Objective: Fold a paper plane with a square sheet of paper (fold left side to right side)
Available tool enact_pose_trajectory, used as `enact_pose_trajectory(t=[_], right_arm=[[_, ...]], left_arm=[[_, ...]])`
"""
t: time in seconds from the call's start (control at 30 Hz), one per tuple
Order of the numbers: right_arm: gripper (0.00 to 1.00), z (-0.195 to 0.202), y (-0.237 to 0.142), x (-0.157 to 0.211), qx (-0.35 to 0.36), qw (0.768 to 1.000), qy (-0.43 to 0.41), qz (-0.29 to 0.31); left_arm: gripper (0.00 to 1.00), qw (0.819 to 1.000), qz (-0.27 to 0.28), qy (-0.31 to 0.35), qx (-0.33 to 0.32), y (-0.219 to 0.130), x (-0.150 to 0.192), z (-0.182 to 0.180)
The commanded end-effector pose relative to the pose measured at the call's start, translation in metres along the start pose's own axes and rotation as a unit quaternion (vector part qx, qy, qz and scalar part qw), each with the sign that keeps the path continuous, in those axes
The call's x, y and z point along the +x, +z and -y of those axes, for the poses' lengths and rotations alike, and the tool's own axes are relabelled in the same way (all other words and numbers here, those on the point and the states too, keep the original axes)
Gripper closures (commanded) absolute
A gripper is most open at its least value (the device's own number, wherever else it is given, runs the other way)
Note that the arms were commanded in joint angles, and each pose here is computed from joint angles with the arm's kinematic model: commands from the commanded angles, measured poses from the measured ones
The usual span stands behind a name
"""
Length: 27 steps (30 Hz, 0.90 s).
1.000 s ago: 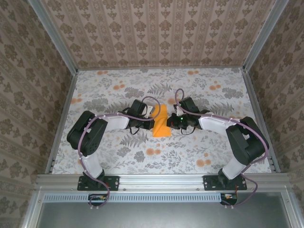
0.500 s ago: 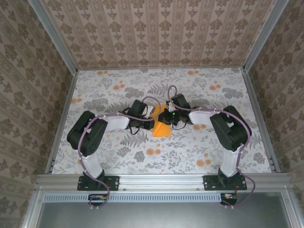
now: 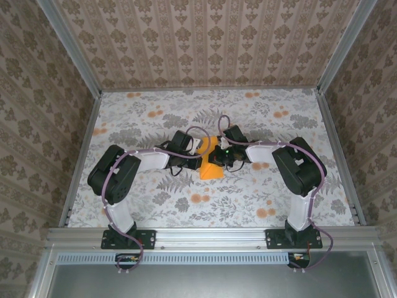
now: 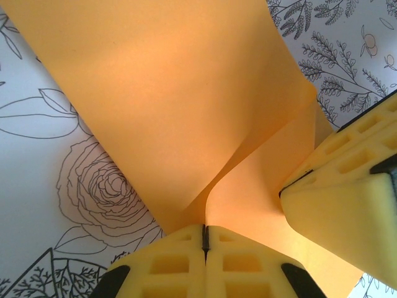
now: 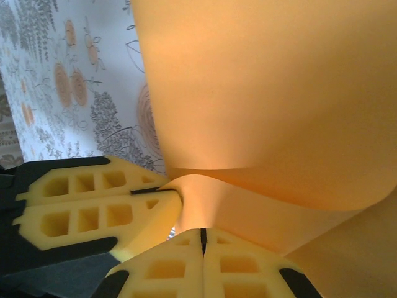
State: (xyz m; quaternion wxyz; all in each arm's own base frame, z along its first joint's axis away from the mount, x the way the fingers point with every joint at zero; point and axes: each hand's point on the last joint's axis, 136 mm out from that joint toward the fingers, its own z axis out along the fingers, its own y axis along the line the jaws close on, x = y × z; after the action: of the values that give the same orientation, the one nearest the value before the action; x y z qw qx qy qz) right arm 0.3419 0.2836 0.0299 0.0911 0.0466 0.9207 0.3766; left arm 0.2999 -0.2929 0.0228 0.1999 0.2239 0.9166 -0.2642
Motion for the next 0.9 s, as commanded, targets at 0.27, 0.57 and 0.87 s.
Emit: enact_pose_trajectory(t=[0.27, 0.57, 0.87], right_arm=[[1.0, 0.029, 0.009, 0.011, 0.062, 0.998, 0.009, -0.025], [1.0, 0.044, 0.008, 0.02, 0.087, 0.995, 0.018, -0.035], [1.0, 0.039, 0.007, 0.017, 0.081, 0.996, 0.015, -0.033]], left_arm=[[1.0, 0.999, -0.03, 0.014, -0.014, 0.001, 0.013, -0.001], [0.91, 1.0, 0.019, 0.015, 0.004, -0.031, -0.016, 0.019], [0.84, 0.994, 0.033, -0.024, 0.097, -0.067, -0.007, 0.049]])
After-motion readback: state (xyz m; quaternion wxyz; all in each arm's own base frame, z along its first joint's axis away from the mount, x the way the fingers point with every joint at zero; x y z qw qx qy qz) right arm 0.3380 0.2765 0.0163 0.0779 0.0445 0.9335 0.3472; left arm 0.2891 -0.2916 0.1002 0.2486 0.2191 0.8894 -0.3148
